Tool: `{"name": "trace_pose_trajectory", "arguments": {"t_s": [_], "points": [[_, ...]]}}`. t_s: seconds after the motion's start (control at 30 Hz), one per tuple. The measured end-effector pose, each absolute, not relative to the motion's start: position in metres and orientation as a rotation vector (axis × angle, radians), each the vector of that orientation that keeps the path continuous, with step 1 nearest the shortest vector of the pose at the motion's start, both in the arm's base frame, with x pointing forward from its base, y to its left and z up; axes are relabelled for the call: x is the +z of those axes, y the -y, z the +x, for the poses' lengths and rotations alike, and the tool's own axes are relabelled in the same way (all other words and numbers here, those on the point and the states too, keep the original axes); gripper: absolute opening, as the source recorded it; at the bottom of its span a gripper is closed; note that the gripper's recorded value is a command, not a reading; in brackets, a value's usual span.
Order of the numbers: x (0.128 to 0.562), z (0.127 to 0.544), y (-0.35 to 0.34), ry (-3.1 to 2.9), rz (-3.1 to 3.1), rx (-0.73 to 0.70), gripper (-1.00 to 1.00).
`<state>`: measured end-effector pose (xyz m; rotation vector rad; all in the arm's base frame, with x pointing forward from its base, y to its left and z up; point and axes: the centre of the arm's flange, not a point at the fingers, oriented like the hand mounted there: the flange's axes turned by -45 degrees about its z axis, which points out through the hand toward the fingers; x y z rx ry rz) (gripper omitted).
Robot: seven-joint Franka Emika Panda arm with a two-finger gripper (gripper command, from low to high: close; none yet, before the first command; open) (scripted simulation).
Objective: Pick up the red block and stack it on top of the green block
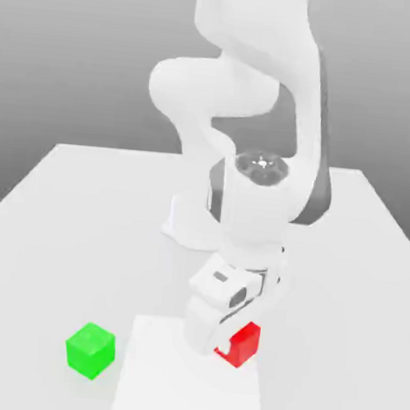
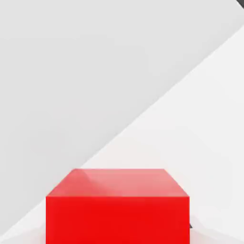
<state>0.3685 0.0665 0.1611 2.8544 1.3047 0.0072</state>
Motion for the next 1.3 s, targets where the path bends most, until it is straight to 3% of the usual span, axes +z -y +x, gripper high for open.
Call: {"name": "trace_pose_trajectory", "arguments": {"t_s": [0.33,0.77,0.87,1.17,1.2,1.3], "points": [[0.212,0.371,-0.058,-1.345,2.839,-0.001,-1.00],[0.244,0.395,0.143,-1.416,2.806,-0.002,-1.00],[0.240,0.386,0.179,-1.349,2.836,0.005,-1.00],[0.190,0.400,0.150,-1.464,2.779,0.004,-1.00],[0.184,0.398,0.150,-1.463,2.781,0.000,1.00],[0.184,0.398,0.150,-1.463,2.781,0.000,1.00]]}}
